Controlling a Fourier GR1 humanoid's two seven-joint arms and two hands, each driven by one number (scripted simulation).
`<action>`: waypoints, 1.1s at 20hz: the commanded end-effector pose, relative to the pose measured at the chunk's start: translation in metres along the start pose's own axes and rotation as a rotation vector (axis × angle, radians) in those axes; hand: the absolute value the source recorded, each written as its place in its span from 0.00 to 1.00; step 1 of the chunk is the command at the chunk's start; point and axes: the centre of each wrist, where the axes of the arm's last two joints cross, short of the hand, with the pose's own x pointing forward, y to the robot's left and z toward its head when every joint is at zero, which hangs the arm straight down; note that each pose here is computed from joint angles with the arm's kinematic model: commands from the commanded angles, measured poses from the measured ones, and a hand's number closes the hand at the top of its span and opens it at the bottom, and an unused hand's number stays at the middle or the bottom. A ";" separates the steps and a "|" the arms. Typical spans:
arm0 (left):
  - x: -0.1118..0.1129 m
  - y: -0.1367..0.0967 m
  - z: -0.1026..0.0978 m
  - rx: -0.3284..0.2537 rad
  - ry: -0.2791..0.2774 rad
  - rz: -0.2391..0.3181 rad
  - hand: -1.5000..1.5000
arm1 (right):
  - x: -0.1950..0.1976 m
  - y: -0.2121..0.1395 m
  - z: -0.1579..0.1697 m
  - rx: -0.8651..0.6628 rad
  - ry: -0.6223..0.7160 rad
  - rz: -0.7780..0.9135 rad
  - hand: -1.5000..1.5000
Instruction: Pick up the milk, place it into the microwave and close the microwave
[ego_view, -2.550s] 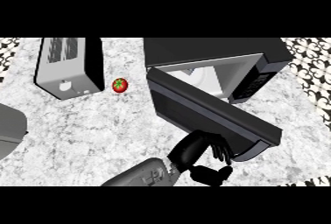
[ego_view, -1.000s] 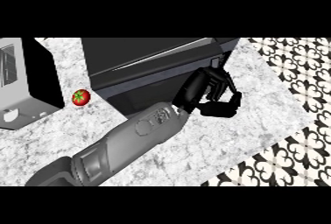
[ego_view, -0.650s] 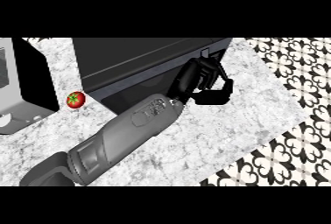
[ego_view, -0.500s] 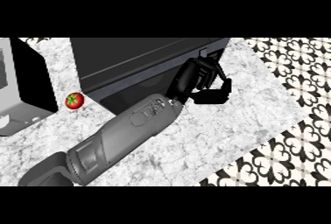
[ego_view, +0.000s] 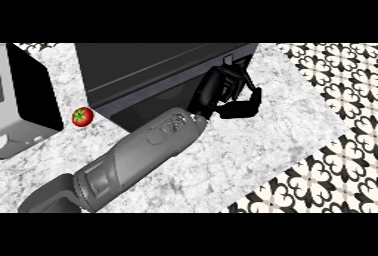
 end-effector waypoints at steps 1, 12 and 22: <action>0.017 -0.023 -0.010 -0.041 -0.026 0.031 1.00 | 0.003 -0.004 -0.004 0.006 -0.008 -0.007 0.00; 0.019 -0.026 -0.009 -0.017 -0.044 0.022 1.00 | 0.006 -0.012 -0.010 0.020 -0.006 -0.034 0.00; -0.014 0.001 -0.009 0.298 0.146 0.039 1.00 | 0.021 -0.026 -0.008 -0.044 -0.023 0.002 0.00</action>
